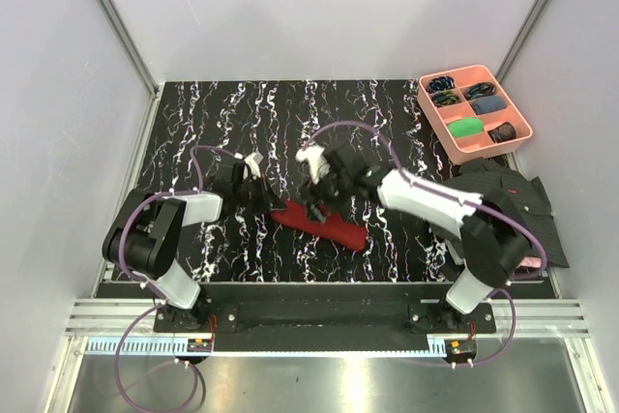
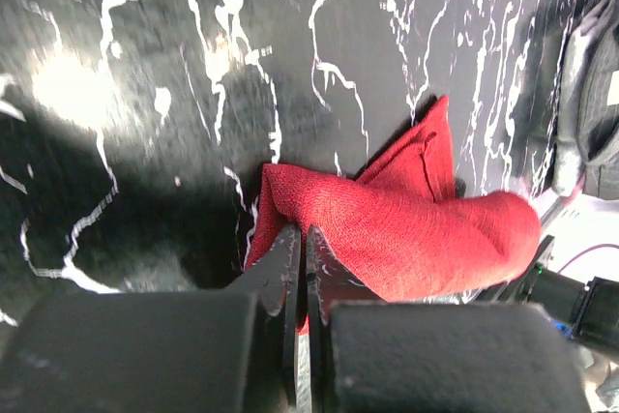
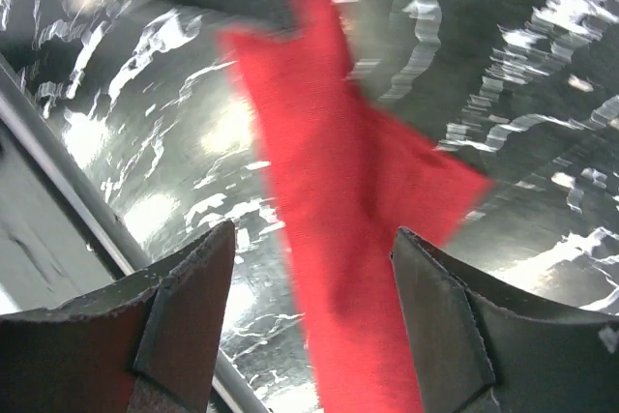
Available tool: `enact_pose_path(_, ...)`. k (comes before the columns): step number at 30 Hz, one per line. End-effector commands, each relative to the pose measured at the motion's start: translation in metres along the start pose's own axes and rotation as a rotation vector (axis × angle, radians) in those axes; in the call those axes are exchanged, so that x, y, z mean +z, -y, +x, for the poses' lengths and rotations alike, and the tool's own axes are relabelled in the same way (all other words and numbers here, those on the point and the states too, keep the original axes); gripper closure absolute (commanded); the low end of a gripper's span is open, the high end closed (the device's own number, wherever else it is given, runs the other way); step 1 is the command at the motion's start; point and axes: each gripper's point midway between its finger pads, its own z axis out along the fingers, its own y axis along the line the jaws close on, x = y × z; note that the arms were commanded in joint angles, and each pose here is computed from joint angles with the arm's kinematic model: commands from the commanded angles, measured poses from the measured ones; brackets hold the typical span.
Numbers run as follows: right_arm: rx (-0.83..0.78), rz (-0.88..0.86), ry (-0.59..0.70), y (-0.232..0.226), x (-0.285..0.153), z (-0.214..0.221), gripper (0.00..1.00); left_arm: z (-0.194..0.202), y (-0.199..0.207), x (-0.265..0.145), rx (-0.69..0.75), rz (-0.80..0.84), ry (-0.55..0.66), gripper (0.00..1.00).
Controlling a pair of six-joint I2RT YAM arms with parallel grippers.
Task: Fold the napkin, place the utensils inside, and roll it up
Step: Roll the napkin at the center of the board.
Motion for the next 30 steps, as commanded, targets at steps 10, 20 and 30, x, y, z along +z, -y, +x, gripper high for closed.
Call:
enact_pose_path(10, -0.436, 0.214, 0.028, -0.037, 0.032, 0.010, 0.26, -0.014, -0.005, 0.010, -0.029, -0.006, -0.022, 1.00)
enact_pose_path(20, -0.498, 0.281, -0.063, -0.013, 0.059, 0.032, 0.28, -0.018, -0.001, 0.011, -0.026, 0.009, -0.023, 1.00)
enact_pose_path(30, -0.324, 0.240, -0.155, 0.014, 0.074, 0.057, 0.30, -0.028, 0.015, 0.005, 0.006, 0.058, 0.002, 0.97)
